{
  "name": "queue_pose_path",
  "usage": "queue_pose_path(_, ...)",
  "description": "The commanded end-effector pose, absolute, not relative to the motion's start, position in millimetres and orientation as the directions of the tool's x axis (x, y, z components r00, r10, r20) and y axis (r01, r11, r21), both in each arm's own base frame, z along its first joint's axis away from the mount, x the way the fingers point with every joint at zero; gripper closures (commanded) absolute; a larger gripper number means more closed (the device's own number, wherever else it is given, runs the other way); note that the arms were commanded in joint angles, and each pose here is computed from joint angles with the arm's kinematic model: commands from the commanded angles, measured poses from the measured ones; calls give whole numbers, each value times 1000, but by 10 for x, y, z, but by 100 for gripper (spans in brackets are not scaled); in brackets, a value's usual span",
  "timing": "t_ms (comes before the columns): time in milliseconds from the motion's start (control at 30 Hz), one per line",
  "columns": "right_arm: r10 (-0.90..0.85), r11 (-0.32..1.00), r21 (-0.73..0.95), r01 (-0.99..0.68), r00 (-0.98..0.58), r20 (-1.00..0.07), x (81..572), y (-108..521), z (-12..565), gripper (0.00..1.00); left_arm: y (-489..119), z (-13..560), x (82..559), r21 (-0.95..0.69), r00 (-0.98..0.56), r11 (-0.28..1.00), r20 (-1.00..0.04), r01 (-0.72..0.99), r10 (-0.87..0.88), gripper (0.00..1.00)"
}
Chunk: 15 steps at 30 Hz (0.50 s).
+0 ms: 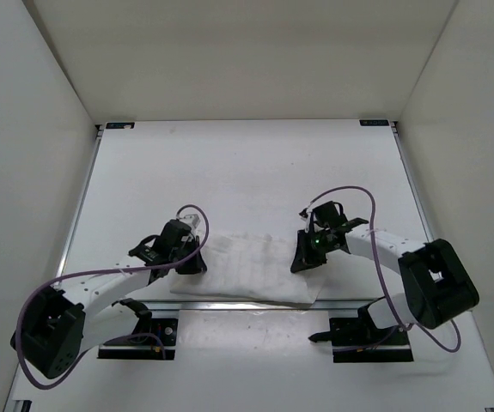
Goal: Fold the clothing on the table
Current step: Fold the skirt
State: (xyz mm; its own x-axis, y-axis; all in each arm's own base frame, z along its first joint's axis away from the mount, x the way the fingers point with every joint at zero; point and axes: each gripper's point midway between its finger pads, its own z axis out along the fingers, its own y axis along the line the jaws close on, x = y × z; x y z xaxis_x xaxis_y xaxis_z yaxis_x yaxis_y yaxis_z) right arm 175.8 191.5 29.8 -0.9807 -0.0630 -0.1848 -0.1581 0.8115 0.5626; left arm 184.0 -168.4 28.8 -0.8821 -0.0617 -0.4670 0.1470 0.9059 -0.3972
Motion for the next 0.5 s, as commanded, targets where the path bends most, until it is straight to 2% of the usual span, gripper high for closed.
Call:
queue_pose_path(0, -59, 812, 558, -171, -975, -212, 1858, 1961, 235, 100, -1746, 304, 1867, -452, -878, 882, -466, 133, -106, 100)
queue_pose_path(200, -36, 844, 517, -146, -975, -217, 2192, 1916, 93, 100, -1573, 154, 2136, -371, -887, 928, -438, 28, -149, 100)
queue_pose_path(267, 11, 848, 516, -120, -970, -243, 2447, 1869, 104, 100, -1560, 132, 2270, -316, -889, 948, -442, 25, -123, 100)
queue_pose_path(400, 88, 865, 497, -73, -952, -294, 2924, 1730, 90, 100, -1664, 104, 2613, -309, -915, 951, -387, 13, -113, 100)
queue_pose_path(433, 111, 866, 498, -42, -955, -275, 2989, 1669, 53, 100, -1704, 110, 2747, -312, -920, 950, -374, 7, -116, 100)
queue_pose_path(467, 127, 871, 489, -50, -938, -323, 3233, 1605, 152, 100, -1743, 128, 2859, -305, -922, 952, -371, 8, -111, 100)
